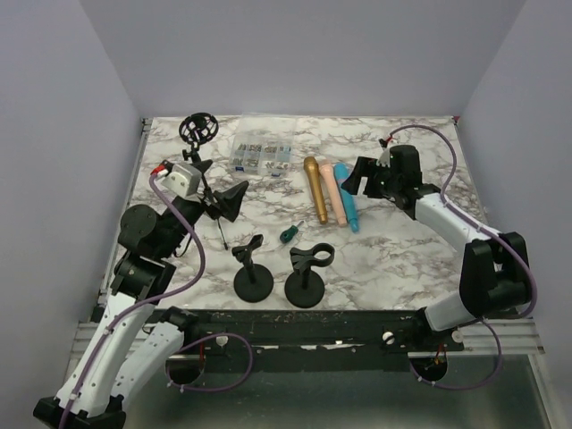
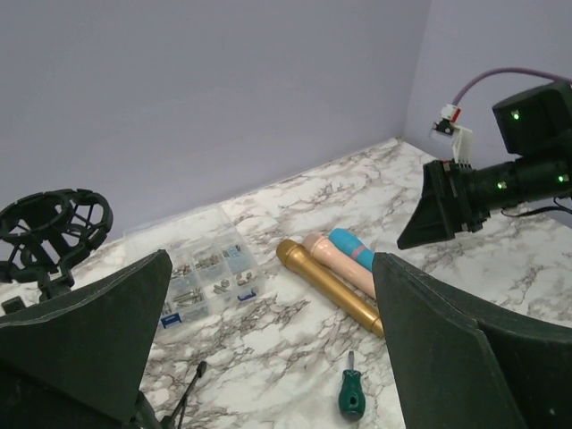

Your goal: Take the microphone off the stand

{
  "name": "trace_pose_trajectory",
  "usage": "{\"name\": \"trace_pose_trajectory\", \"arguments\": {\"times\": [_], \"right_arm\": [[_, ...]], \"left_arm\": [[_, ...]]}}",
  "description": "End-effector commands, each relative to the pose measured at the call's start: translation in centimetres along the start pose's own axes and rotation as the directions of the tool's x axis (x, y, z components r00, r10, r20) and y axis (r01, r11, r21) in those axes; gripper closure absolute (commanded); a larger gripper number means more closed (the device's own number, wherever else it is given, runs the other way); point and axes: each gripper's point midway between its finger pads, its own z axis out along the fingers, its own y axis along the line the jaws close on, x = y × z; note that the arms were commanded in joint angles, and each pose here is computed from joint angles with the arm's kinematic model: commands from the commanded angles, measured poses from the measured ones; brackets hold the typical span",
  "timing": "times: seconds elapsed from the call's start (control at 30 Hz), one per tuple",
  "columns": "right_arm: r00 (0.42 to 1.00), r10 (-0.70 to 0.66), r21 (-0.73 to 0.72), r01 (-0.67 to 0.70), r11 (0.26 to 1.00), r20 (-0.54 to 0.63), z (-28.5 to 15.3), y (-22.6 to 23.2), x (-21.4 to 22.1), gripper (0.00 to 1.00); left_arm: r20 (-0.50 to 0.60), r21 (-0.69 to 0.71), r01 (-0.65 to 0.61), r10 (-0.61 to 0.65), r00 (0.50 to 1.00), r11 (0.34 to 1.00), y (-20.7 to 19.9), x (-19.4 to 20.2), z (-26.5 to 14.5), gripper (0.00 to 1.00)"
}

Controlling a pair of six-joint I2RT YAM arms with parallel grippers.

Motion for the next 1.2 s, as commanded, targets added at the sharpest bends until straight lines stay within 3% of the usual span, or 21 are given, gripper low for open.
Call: {"name": "trace_pose_trajectory", "arguments": {"times": [0.0, 0.17, 0.27, 0.37, 0.53, 0.73, 0.83, 0.93, 1.17], "right_arm": [[1.000, -0.011, -0.054, 0.013, 0.998, 0.025, -1.0, 0.7, 1.3, 0.14], [0.996, -0.005, -0.123, 0.016, 0.992, 0.087, -1.8, 1.9, 0.9, 0.13], [0.993, -0.008, -0.138, 0.024, 0.990, 0.115, -2.5, 2.4, 0.4, 0.13], [0.990, -0.015, -0.143, 0.036, 0.989, 0.143, -3.5, 2.7, -0.1, 0.12], [0.982, -0.014, -0.178, 0.048, 0.983, 0.189, -4.8, 3.6, -0.6, 0.11], [0.980, -0.013, -0.199, 0.054, 0.979, 0.200, -5.4, 4.1, -0.6, 0.11], [0.976, -0.015, -0.198, 0.060, 0.978, 0.219, -6.0, 4.2, -0.9, 0.10], [0.971, -0.016, -0.202, 0.066, 0.977, 0.238, -6.3, 4.3, -1.1, 0.09], [0.967, -0.015, -0.220, 0.073, 0.973, 0.253, -6.8, 4.7, -1.2, 0.09]], "left_arm": [[0.111, -0.120, 0.062, -0.049, 0.993, 0.991, 1.4, -1.6, -2.2, 0.02], [0.022, -0.221, 0.236, -0.237, 0.971, 0.946, 1.7, 2.5, -5.4, 0.01], [0.001, -0.342, 0.329, -0.350, 0.937, 0.880, 2.6, 6.0, -8.0, 0.01], [-0.016, -0.458, 0.390, -0.446, 0.895, 0.799, 3.5, 10.0, -10.3, 0.02], [-0.044, -0.513, 0.451, -0.547, 0.836, 0.730, 3.3, 14.2, -11.0, 0.01], [-0.083, -0.518, 0.473, -0.593, 0.801, 0.712, 3.5, 16.5, -9.3, 0.02], [-0.119, -0.506, 0.528, -0.661, 0.741, 0.682, 4.0, 17.3, -8.0, 0.02], [-0.073, -0.497, 0.623, -0.744, 0.664, 0.604, 5.8, 17.8, -7.2, 0.01], [0.037, -0.437, 0.741, -0.812, 0.582, 0.510, 9.7, 17.1, -6.5, 0.02]]}}
